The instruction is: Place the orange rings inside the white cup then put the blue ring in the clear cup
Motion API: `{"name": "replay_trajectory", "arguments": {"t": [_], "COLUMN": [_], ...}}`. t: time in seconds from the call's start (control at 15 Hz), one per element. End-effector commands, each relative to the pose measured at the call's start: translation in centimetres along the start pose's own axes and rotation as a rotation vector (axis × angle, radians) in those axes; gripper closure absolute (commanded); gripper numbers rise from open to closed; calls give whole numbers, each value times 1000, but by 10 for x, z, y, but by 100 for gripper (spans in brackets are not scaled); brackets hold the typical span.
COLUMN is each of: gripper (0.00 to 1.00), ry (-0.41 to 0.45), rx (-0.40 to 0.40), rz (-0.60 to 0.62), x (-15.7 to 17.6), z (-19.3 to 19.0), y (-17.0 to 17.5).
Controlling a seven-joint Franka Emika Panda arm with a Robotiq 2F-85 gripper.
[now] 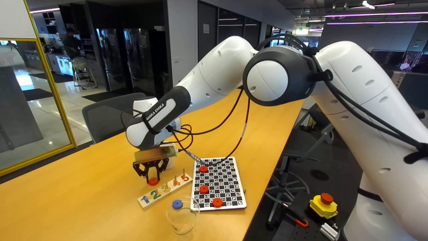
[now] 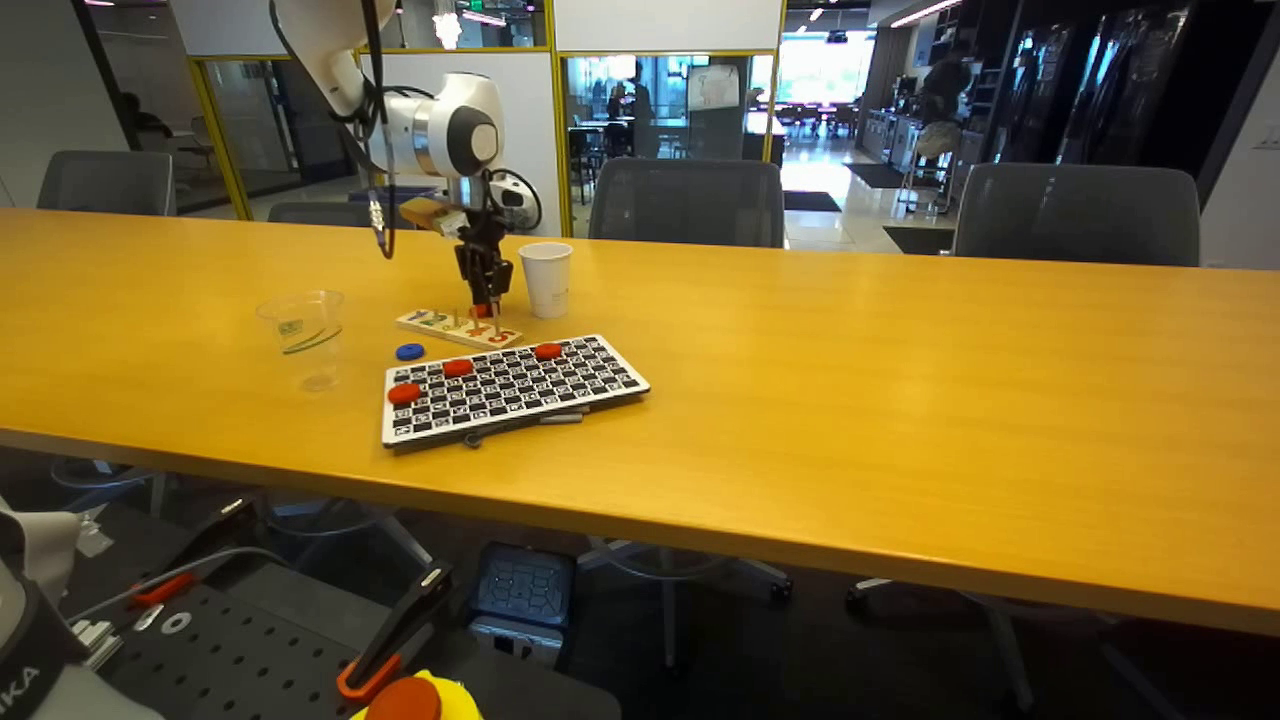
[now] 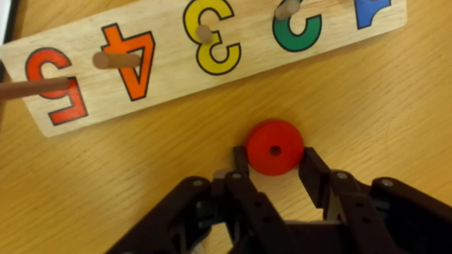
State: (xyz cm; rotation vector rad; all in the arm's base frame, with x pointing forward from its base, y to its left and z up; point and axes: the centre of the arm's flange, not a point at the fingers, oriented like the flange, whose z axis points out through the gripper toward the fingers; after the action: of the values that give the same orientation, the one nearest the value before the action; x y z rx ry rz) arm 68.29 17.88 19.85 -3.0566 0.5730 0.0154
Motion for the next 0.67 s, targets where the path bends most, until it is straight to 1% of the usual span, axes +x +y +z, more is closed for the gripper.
{"name": "replay_trajectory", "arguments": {"t": [0.0, 0.13, 0.27, 0.47, 0.6], "gripper": [77, 77, 77, 77, 77], "ry": [44, 73, 127, 204, 251], "rx": [2, 19, 34, 55, 62], "rz": [-3, -15, -19, 3, 28], "x": [0, -1, 0, 10, 19], "z": [-31, -58, -92, -139, -163], "y": [-14, -21, -25, -16, -6]}}
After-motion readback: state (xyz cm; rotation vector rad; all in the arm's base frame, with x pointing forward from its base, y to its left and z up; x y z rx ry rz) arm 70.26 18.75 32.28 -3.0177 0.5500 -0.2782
